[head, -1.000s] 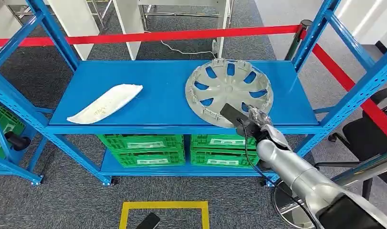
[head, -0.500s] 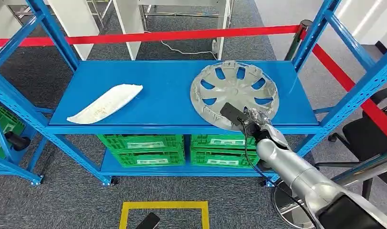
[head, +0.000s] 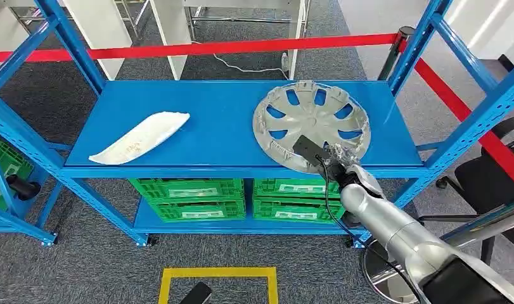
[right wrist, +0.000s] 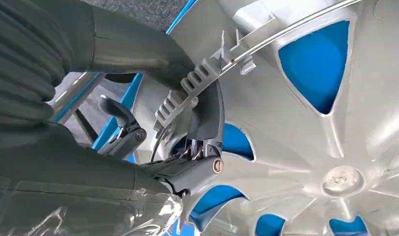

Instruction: Take the parts from the cabinet and place them on the table.

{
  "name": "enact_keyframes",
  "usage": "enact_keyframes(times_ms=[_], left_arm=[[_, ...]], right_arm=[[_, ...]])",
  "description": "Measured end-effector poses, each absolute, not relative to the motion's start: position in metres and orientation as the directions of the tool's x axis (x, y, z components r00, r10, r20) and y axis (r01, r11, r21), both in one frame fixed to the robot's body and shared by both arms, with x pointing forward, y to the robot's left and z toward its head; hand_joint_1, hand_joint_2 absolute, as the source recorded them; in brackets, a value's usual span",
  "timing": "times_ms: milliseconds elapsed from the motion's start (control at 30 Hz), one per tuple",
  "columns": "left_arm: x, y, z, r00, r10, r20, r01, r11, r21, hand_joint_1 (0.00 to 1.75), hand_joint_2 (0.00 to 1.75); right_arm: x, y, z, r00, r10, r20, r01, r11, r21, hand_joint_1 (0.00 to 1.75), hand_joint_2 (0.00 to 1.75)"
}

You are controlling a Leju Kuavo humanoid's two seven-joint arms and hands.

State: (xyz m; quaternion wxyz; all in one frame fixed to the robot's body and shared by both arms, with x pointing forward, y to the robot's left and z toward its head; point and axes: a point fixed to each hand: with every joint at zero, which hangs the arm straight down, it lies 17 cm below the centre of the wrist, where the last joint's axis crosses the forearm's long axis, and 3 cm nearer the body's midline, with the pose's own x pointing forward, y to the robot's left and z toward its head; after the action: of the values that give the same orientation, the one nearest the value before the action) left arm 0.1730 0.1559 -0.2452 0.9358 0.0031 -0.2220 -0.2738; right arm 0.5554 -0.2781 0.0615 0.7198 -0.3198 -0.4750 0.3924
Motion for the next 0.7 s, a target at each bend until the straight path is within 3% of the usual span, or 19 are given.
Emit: enact_keyframes(times_ms=[333, 700], left_arm=[[0.173, 0.156, -0.245, 0.754, -0.507, 0.417, 0.504, 0.854, 0.126, 0.0, 0.0], [0.17, 0.156, -0.246, 0.76, -0.49, 0.428, 0.49, 0.864, 0.118, 0.0, 0.0]], right_arm=[[0.558, -0.277, 0.067, 0.234, 0.857, 0.459, -0.225, 0.507, -0.832, 1.75, 1.75], [0.572, -0.261, 0.124, 0.116, 0.826, 0.552, -0.045, 0.56, -0.827, 1.75, 1.75]])
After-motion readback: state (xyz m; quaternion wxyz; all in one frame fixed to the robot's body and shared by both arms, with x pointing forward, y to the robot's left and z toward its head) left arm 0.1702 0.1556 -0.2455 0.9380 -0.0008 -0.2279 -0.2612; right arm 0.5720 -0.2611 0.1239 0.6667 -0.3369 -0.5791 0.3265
